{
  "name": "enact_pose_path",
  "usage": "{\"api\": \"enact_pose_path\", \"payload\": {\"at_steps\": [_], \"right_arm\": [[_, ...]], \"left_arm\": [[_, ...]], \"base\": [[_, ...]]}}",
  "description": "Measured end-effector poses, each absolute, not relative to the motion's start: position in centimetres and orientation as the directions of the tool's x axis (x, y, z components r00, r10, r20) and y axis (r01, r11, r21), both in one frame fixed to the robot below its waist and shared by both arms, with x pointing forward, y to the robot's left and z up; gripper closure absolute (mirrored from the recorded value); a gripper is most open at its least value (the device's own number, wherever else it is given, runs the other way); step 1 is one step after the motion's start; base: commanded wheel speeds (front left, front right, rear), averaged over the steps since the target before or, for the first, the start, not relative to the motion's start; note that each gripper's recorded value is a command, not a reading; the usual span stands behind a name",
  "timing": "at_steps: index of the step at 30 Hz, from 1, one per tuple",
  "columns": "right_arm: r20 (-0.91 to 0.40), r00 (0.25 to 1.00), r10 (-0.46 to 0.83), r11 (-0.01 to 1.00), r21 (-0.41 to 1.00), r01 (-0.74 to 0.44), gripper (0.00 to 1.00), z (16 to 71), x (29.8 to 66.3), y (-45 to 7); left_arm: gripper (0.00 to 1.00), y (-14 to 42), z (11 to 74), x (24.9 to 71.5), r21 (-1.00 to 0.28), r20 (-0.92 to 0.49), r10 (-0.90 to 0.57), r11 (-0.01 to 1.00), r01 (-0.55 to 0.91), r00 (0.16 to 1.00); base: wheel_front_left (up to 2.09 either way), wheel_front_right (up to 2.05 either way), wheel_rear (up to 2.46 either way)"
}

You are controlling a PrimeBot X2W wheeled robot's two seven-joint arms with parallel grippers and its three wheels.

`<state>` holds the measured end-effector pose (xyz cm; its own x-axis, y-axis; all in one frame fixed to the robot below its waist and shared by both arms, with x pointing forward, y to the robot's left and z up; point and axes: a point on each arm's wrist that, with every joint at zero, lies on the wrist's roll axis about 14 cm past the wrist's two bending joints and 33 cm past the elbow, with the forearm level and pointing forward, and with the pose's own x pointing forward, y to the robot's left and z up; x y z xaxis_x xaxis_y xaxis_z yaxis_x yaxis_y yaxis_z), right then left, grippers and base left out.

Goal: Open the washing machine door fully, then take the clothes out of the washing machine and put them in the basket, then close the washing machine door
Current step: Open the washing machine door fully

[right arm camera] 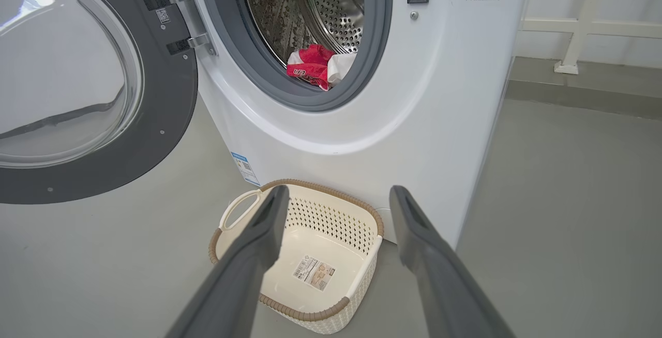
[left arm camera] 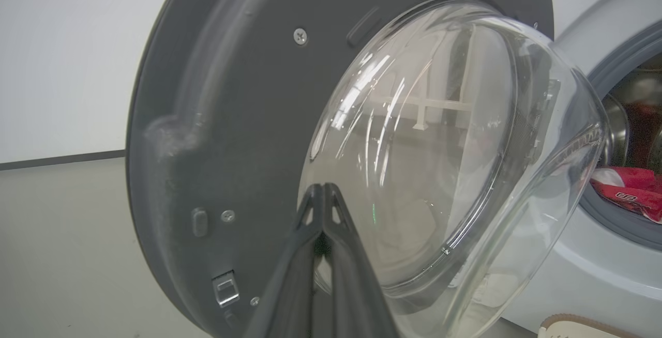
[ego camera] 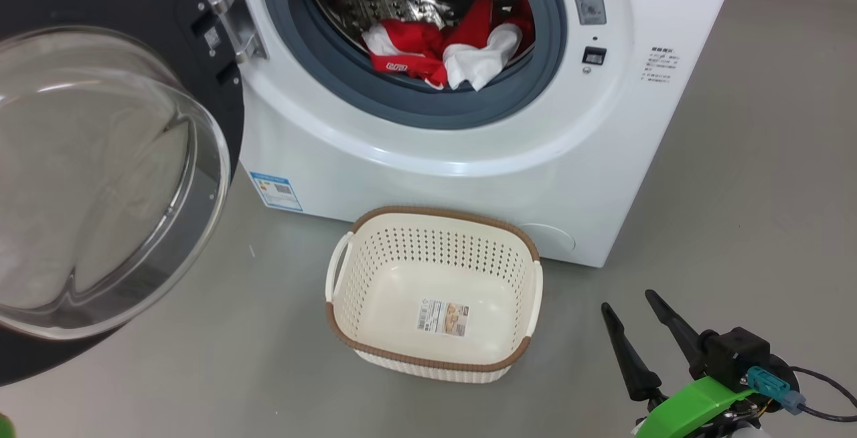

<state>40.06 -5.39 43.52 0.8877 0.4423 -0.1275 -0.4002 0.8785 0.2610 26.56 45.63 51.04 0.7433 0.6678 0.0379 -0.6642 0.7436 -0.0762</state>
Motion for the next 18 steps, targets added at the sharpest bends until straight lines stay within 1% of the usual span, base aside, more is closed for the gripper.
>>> {"api": "enact_pose_path", "payload": {"at_steps": [2, 4, 5, 6, 7, 8, 18], "right_arm": [[-0.116, 0.89, 0.441, 0.878, 0.261, -0.401, 0.0, 44.0, 39.9, -5.3], [-0.104, 0.893, 0.438, 0.879, 0.259, -0.401, 0.0, 44.4, 39.9, -5.4], [-0.1, 0.895, 0.436, 0.88, 0.258, -0.4, 0.0, 44.6, 39.8, -5.5], [-0.099, 0.897, 0.431, 0.882, 0.257, -0.396, 0.0, 44.7, 39.6, -5.7], [-0.1, 0.899, 0.427, 0.884, 0.256, -0.392, 0.0, 44.6, 39.4, -5.9], [-0.103, 0.9, 0.423, 0.886, 0.257, -0.386, 0.0, 44.6, 39.2, -6.1], [-0.092, 0.931, 0.354, 0.911, 0.256, -0.322, 0.0, 45.0, 38.9, -8.5]], "left_arm": [[1.0, 44.6, 50.9, 26.4, -0.085, 0.044, 0.652, 0.757, -0.648, 0.757], [0.87, 43.2, 50.7, 26.5, -0.092, 0.046, 0.624, 0.78, -0.619, 0.78], [0.64, 42.5, 50.5, 26.5, -0.1, 0.044, 0.611, 0.79, -0.605, 0.791], [0.52, 41.7, 50.4, 26.6, -0.109, 0.045, 0.598, 0.8, -0.591, 0.801], [0.21, 41.0, 50.2, 26.8, -0.112, 0.042, 0.58, 0.812, -0.573, 0.813], [0.0, 40.2, 50.0, 26.9, -0.111, 0.038, 0.562, 0.824, -0.556, 0.826], [0.0, 34.1, 49.0, 28.9, -0.117, 0.02, 0.406, 0.908, -0.402, 0.913]], "base": [[0.0, 0.0, 0.0], [0.0, 0.0, 0.0], [0.0, 0.0, 0.0], [0.0, 0.0, 0.0], [0.0, 0.0, 0.0], [0.0, 0.0, 0.0], [0.0, 0.0, 0.0]]}}
